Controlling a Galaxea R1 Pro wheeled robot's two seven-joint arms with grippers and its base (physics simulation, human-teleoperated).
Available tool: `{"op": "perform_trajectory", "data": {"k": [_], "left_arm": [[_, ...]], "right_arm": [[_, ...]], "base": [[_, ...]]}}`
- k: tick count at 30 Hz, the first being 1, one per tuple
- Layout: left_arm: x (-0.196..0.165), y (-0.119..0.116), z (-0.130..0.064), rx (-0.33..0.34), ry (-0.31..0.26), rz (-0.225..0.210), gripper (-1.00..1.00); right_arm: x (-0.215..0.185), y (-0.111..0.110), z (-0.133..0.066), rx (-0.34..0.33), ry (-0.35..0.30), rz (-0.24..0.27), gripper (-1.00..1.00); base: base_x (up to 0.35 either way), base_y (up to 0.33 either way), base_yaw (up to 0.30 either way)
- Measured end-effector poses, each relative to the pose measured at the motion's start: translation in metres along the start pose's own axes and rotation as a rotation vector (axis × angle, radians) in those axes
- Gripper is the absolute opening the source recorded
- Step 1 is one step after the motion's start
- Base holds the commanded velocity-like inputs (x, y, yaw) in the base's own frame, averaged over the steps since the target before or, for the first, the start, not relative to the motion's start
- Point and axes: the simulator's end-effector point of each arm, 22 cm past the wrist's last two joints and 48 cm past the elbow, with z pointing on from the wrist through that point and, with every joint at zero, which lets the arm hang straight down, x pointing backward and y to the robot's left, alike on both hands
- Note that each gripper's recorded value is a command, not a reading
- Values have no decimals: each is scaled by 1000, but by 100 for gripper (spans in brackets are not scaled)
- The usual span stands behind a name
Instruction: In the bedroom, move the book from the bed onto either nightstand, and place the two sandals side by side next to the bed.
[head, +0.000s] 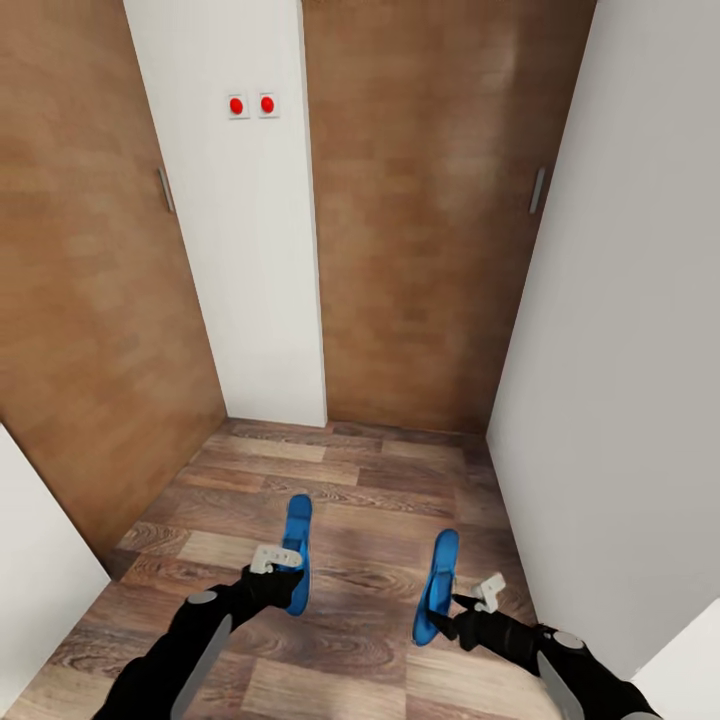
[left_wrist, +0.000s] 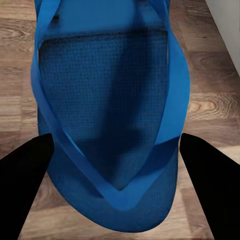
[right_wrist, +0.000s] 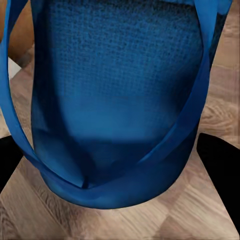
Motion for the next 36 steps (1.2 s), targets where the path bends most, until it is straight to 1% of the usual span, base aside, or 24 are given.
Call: {"op": "perform_trajectory", "data": {"k": [1,2,4,8,10,11,14,18,21,22,23,31,34,36], "left_arm": [[1,5,-2,-4,6,2,-100],[9,10,-4,3,27,0,-100],[16,13,-8,35,43,-17,-100],[21,28,-16,61,35,-60,-100],[34,35,-18,56,52,-83,-100],[43,38,-19,51,64,-92,-100],[44,41,-21,47,65,-102,-100],[39,41,-26,45,66,-105,-100],[34,40,-29,45,68,-106,-100],[32,39,-30,46,68,-107,-100],[30,39,-31,46,68,-107,-100],[17,35,-39,47,69,-109,-100],[15,33,-42,46,77,-112,-100],[22,33,-43,41,98,-120,-100]], "right_arm": [[-2,-1,-6,-14,-4,9,-100],[-9,-3,-16,-45,-24,32,-100],[-17,-5,-32,-85,-51,70,-100],[-22,0,-48,-135,-71,120,-100],[-25,2,-51,-144,-75,129,-100],[-27,3,-52,-146,-77,130,-100],[-32,5,-55,-147,-78,131,-100],[-38,7,-59,-144,-75,134,-100],[-30,6,-64,-131,-53,157,-100],[-22,5,-66,-124,-37,174,-100],[-24,5,-67,-122,-39,178,-100],[-34,9,-75,-117,-30,189,-100],[-14,7,-84,-95,13,235,-100],[-2,6,-90,-80,38,265,-100]], "base": [[0,0,0],[0,0,0],[0,0,0],[0,0,0],[0,0,0],[0,0,0],[0,0,0],[0,0,0],[0,0,0],[0,0,0],[0,0,0],[0,0,0],[0,0,0],[0,0,0]]}}
